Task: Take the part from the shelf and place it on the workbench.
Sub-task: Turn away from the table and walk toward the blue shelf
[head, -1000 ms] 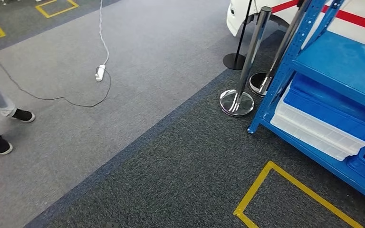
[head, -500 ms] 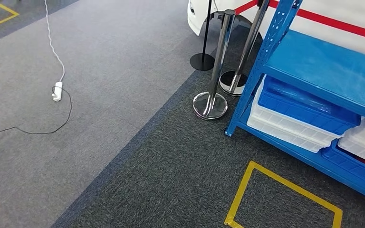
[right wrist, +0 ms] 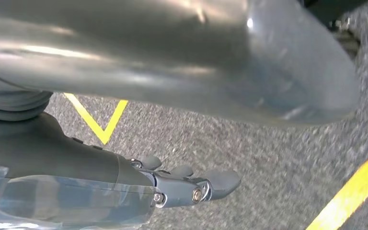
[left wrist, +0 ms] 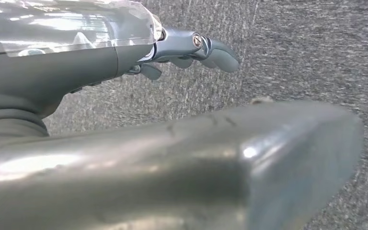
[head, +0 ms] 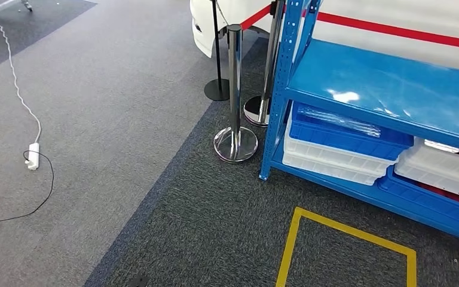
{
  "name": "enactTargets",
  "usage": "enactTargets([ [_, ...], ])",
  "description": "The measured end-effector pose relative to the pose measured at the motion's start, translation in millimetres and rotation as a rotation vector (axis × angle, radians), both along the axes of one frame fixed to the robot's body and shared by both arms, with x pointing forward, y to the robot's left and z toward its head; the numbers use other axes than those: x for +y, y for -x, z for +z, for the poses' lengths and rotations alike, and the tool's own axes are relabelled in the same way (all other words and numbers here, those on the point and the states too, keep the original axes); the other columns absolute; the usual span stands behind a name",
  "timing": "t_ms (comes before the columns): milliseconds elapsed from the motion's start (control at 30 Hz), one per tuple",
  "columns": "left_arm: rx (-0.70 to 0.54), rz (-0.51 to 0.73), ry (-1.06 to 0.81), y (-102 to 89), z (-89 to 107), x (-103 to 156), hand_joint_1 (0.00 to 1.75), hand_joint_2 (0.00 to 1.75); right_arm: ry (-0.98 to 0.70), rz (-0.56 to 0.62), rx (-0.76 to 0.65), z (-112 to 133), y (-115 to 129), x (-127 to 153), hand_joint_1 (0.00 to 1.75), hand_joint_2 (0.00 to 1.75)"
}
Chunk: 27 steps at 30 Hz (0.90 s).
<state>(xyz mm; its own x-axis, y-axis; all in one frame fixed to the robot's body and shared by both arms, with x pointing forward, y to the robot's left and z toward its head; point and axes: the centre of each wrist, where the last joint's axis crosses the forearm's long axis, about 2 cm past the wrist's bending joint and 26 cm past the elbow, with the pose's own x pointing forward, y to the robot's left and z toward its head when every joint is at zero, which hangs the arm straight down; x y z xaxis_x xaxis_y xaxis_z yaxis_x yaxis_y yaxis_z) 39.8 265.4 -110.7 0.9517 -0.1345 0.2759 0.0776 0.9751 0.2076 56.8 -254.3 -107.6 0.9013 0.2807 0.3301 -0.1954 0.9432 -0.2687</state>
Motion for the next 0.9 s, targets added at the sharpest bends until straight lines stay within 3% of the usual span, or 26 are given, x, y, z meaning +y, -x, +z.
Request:
enactTargets([
  [267, -0.044, -0.025, -0.008, 1.4, -0.3, 3.2, 0.00, 0.00, -0.014, 0.009, 0.011, -0.1, 3.3, 5.5, 0.00, 0.00],
  [900, -0.019, -0.062, -0.037, 0.6, 0.0, 1.6, 0.00, 0.00, -0.013, 0.025, 0.006, -0.1, 2.9, 5.1, 0.00, 0.00],
])
